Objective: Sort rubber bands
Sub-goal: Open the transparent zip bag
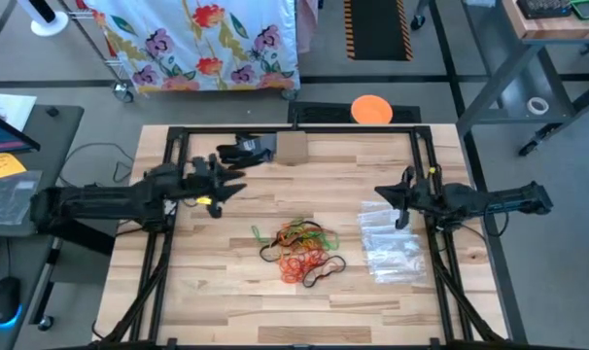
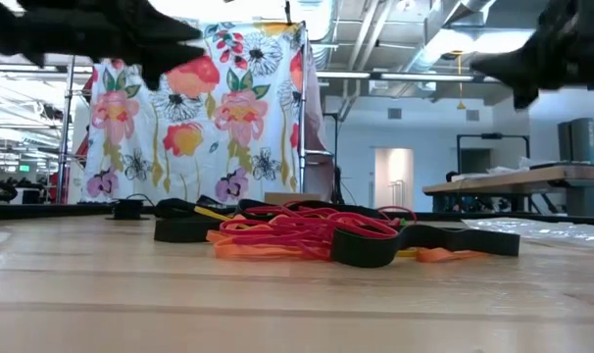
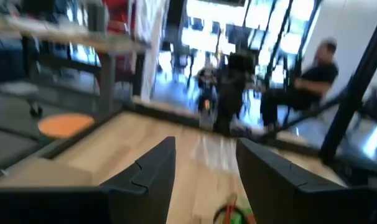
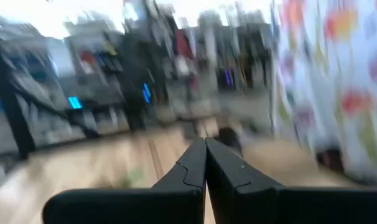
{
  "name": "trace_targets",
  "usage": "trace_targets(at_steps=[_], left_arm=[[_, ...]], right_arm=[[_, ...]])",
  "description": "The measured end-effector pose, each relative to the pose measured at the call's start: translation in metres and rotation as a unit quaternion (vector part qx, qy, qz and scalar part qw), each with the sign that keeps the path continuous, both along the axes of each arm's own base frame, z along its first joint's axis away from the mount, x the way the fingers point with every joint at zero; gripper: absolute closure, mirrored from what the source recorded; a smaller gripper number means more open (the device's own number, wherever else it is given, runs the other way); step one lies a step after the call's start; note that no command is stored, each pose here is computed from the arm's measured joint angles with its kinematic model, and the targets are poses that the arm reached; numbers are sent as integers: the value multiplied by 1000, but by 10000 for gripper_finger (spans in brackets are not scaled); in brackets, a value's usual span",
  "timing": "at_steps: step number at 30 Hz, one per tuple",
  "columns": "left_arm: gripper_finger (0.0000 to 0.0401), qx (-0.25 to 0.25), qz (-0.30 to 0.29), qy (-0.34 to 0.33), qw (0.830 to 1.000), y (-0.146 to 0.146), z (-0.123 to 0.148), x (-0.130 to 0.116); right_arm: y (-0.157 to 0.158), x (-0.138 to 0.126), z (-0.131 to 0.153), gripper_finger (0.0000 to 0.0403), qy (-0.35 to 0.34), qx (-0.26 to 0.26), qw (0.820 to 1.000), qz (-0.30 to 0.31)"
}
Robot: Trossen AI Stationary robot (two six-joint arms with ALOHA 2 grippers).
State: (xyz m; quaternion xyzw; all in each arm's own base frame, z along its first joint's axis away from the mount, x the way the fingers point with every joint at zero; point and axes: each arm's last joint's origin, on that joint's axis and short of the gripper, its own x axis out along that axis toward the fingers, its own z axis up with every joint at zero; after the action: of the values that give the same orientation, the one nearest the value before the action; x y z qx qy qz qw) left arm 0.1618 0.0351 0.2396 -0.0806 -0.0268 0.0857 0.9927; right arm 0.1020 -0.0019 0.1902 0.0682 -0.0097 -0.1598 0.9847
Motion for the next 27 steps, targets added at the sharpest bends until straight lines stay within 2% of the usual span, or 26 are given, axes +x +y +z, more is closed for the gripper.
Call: trace_targets(at_steps=[2, 5, 10, 15, 19, 27], left_arm=[[238, 8, -1, 10, 1000, 3, 6, 13], [239, 25, 0, 30, 999, 6, 10, 27], [239, 42, 1, 31, 999, 9, 8, 39], [239, 40, -6, 6, 999, 14, 6, 65], [239, 46, -46, 28, 998, 18, 11, 110], [239, 42, -69, 126, 989, 28, -10, 215]], right_arm=[[-4, -1, -5, 386, 61, 43, 997, -29], [-10, 0, -4, 370, 103, 85, 989, -66], [-16, 6, 5, 340, 163, 92, 978, -95], [-22, 14, 27, 331, 170, 78, 976, -113], [-27, 18, 42, 332, 160, 77, 975, -131], [-36, 16, 48, 332, 145, 99, 970, -171]])
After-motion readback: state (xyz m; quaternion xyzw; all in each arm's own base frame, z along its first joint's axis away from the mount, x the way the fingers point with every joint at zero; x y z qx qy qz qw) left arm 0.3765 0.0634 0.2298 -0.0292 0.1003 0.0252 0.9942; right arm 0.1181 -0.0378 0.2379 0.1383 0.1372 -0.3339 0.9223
